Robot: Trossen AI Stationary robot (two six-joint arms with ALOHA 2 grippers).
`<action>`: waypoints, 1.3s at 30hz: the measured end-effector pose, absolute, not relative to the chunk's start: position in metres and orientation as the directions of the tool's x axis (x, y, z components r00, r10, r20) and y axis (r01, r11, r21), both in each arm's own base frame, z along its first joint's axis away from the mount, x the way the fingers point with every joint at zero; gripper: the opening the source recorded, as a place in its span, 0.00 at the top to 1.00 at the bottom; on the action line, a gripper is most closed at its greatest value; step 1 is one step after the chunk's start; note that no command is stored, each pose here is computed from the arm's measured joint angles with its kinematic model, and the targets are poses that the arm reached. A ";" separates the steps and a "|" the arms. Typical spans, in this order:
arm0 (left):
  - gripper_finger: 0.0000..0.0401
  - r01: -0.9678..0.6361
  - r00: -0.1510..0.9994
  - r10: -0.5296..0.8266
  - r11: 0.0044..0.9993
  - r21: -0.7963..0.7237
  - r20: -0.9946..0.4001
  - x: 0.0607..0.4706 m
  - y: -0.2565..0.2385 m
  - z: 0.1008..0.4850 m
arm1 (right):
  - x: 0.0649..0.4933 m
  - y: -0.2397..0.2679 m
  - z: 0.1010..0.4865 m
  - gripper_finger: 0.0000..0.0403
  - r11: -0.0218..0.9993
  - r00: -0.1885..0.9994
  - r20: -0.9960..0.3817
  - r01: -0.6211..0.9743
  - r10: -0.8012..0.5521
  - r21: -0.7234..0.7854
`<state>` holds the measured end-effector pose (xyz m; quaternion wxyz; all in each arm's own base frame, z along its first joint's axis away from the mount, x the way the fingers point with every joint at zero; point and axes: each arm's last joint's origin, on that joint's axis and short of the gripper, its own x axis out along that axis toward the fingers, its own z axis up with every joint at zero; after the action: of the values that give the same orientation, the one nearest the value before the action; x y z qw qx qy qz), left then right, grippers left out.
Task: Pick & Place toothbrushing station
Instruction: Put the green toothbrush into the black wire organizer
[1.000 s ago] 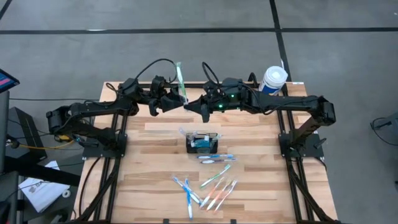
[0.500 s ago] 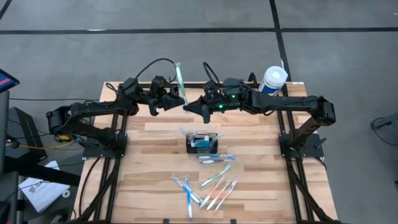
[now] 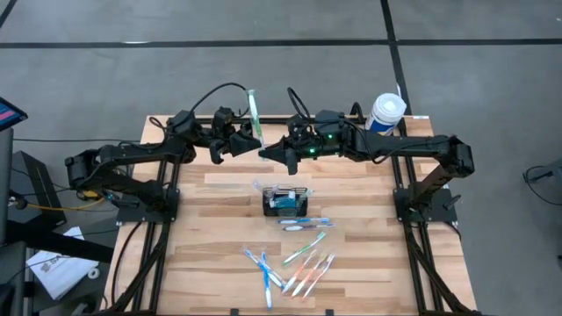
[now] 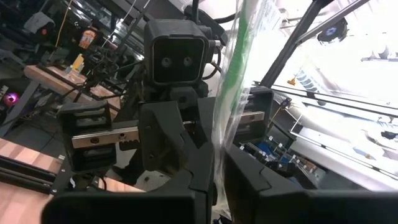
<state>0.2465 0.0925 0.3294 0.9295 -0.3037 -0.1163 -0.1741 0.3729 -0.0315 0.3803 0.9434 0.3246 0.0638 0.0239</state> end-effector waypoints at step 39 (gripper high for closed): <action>1.00 0.221 0.874 -0.435 -0.041 -0.974 0.217 0.245 0.109 0.316 | 0.319 -0.018 0.445 0.60 0.993 0.945 -0.326 -0.020 -0.020 -0.119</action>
<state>0.2446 0.1089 0.3161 0.6881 -0.6808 0.0784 -0.2384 0.3186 -0.0181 0.4448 0.9843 -0.0605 0.1659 -0.0002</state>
